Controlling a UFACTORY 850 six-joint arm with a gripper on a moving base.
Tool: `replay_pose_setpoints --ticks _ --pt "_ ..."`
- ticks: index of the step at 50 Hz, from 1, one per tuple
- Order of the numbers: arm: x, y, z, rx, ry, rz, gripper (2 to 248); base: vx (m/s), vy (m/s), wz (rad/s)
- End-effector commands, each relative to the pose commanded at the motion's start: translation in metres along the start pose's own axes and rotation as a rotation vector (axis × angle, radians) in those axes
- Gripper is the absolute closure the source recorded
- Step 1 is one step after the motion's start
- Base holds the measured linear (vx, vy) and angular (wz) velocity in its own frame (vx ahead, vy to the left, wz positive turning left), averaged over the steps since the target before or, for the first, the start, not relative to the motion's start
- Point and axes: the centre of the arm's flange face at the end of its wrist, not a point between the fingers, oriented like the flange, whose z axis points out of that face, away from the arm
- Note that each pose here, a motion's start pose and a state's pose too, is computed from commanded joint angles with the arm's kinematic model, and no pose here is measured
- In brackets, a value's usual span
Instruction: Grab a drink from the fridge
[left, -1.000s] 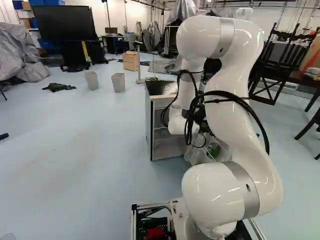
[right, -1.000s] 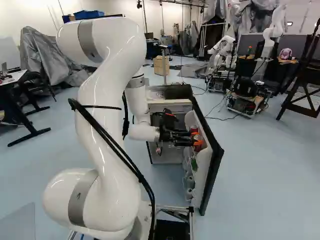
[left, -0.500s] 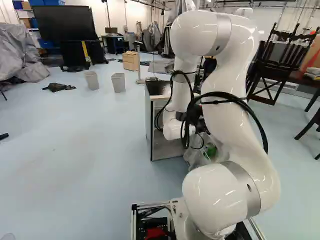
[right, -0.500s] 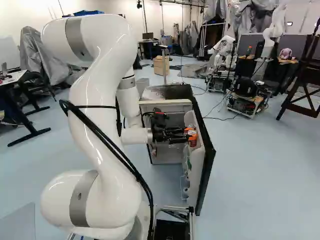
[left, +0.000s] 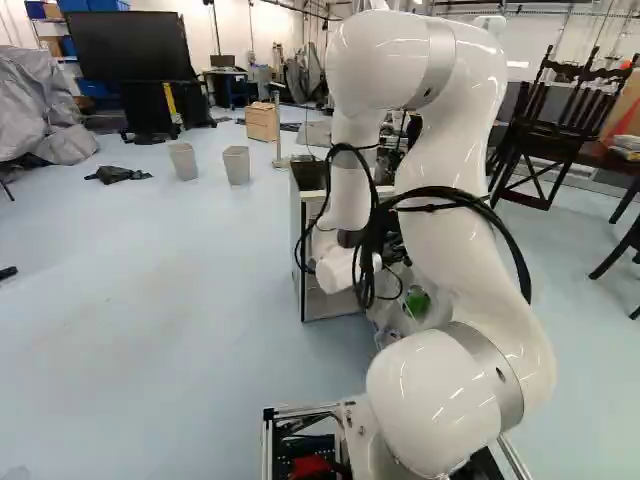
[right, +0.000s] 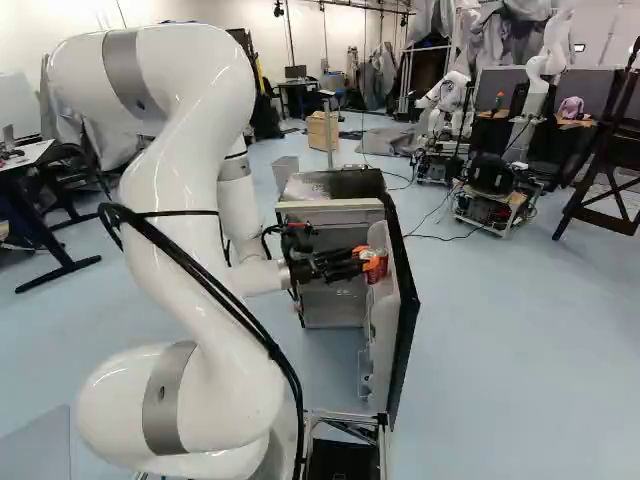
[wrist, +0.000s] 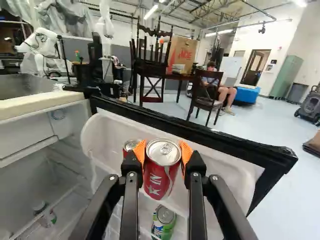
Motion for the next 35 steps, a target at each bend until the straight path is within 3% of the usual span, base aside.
replay_pose_setpoints --ticks 35 --pt "0.000 -0.028 -0.043 0.242 0.028 -0.018 157 0.000 0.000 0.000"
